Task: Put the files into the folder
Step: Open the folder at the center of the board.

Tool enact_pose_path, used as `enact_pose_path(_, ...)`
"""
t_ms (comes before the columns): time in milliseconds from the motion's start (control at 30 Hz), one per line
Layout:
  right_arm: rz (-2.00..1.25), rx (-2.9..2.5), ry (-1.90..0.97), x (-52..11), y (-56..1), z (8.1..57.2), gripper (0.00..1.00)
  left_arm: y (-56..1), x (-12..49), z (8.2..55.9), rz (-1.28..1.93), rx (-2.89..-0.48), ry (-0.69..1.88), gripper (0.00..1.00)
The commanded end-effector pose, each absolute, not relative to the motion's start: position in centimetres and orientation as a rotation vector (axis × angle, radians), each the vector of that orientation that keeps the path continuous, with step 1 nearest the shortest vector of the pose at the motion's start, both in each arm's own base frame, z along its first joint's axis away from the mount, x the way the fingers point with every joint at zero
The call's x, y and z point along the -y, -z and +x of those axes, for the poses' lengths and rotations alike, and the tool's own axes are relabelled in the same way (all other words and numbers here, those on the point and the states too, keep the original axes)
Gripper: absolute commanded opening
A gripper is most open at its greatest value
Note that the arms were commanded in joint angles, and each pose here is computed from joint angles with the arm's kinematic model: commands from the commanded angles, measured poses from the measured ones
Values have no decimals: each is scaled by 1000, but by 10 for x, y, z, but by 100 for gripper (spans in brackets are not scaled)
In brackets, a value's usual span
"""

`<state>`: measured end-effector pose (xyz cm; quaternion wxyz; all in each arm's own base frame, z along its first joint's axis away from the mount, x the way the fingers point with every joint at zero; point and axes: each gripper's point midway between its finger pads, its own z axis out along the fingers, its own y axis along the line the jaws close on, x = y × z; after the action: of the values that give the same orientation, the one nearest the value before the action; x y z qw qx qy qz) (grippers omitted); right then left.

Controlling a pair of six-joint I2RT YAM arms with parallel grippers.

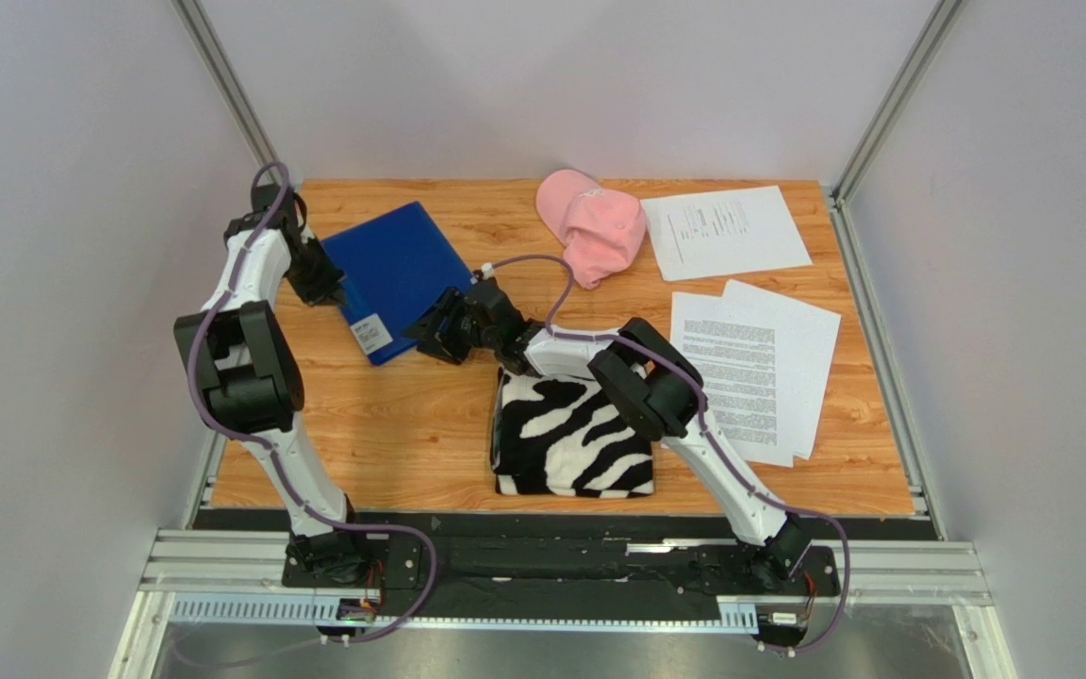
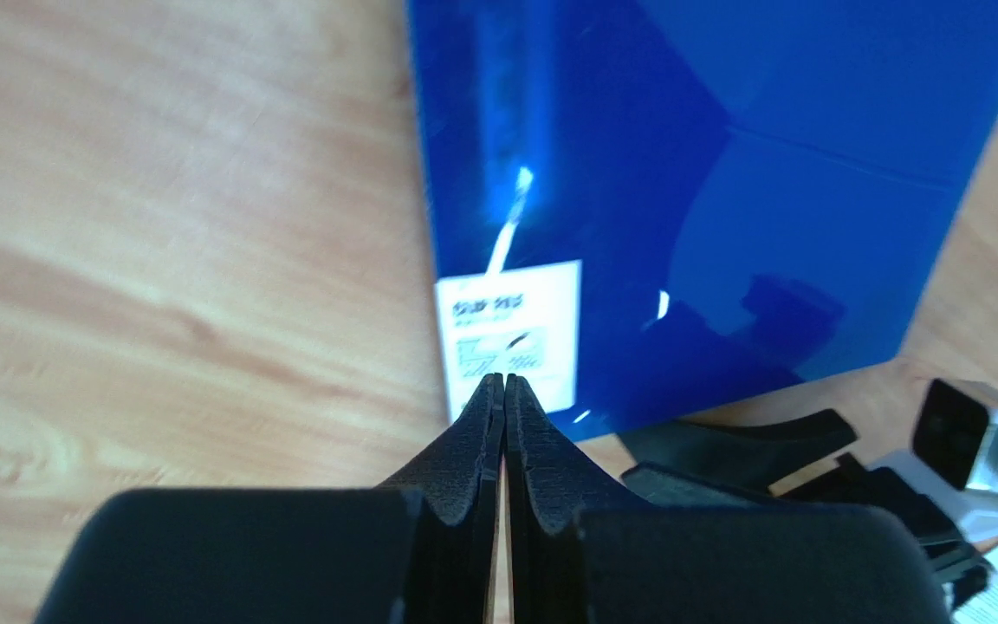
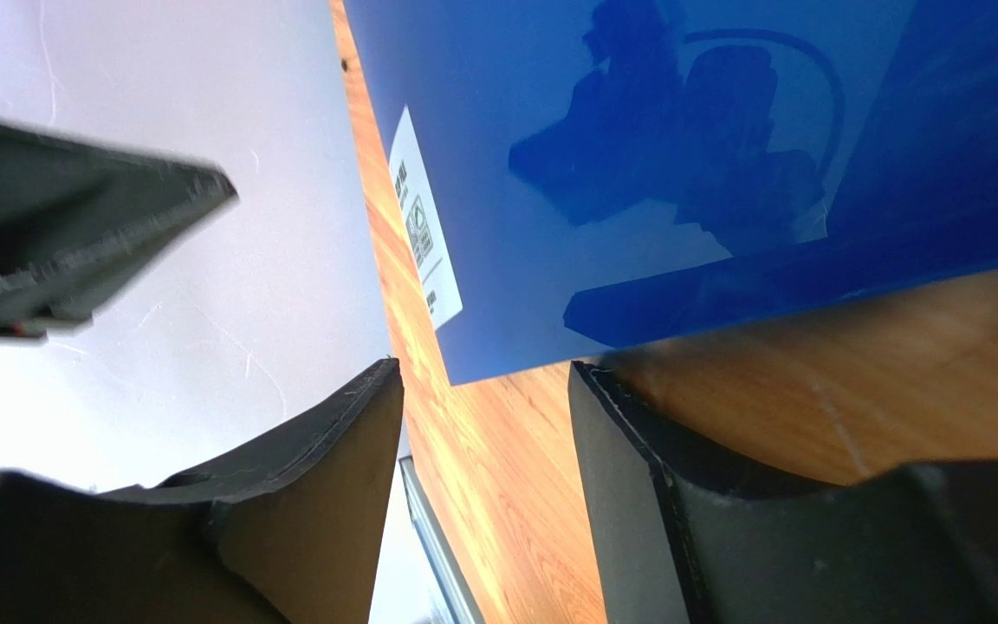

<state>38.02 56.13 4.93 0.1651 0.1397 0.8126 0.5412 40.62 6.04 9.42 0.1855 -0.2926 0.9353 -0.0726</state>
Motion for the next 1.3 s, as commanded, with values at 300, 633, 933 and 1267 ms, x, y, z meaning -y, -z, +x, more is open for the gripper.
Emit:
enact_pose_path(300, 446, -2249, -1618, -567, -80, 393, 55, -33, -60, 420, -833, -2778, 229, 3)
enact_pose_path(633, 463, -2235, -1638, -556, -87, 398, 50, -28, -59, 410, -812, -2817, 210, 2)
enact_pose_path(933, 450, -2277, -1667, -543, -91, 377, 59, -65, -59, 419, -752, -2727, 244, 6)
enact_pose_path(1267, 442, -2262, -1745, -564, -93, 377, 57, -63, -64, 423, -775, -2738, 229, 6)
